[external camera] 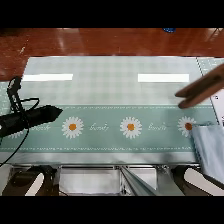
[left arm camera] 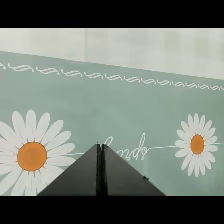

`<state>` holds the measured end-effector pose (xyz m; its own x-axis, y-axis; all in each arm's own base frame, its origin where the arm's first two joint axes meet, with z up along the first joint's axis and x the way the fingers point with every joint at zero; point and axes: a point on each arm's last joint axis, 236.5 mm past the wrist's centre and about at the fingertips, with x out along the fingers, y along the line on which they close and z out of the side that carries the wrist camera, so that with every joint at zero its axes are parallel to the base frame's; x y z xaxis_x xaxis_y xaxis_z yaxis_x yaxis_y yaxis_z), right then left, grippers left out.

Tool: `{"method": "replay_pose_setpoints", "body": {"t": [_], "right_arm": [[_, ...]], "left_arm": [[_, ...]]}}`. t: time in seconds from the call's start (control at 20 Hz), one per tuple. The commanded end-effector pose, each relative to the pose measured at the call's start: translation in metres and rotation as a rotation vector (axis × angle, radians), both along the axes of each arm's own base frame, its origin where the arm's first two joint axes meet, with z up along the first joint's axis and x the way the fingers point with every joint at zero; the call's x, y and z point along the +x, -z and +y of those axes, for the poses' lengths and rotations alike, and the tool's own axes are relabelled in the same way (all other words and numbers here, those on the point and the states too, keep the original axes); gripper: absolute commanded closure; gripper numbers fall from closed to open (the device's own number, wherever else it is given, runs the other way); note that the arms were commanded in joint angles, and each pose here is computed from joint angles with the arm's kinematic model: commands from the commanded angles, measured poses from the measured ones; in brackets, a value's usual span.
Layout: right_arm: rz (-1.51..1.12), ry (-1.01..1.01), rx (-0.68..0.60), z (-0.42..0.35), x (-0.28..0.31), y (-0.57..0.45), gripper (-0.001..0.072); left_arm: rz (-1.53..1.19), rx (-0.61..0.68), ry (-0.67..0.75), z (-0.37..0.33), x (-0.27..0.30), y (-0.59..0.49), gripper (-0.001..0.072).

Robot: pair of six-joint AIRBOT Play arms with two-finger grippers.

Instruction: Fold the shirts.

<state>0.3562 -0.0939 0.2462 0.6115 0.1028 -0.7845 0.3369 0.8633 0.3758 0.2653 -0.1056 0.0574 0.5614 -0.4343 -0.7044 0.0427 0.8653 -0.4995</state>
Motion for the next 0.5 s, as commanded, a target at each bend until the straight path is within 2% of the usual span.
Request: {"method": "replay_pose_setpoints", "body": {"t": [0.0, 0.45], "right_arm": [[0.191, 0.186, 0.012, -0.04, -0.074, 0.021, 0.0697], [0.583, 0.697, -0.075, -0.094, -0.264, 0.091, 0.0696]], "left_arm": [[-0.009, 0.014, 0.014, 0.001, 0.0, 0.001, 0.068], [-0.026, 0.036, 0.04, 0.001, 0.0, 0.0, 0.068]]}}
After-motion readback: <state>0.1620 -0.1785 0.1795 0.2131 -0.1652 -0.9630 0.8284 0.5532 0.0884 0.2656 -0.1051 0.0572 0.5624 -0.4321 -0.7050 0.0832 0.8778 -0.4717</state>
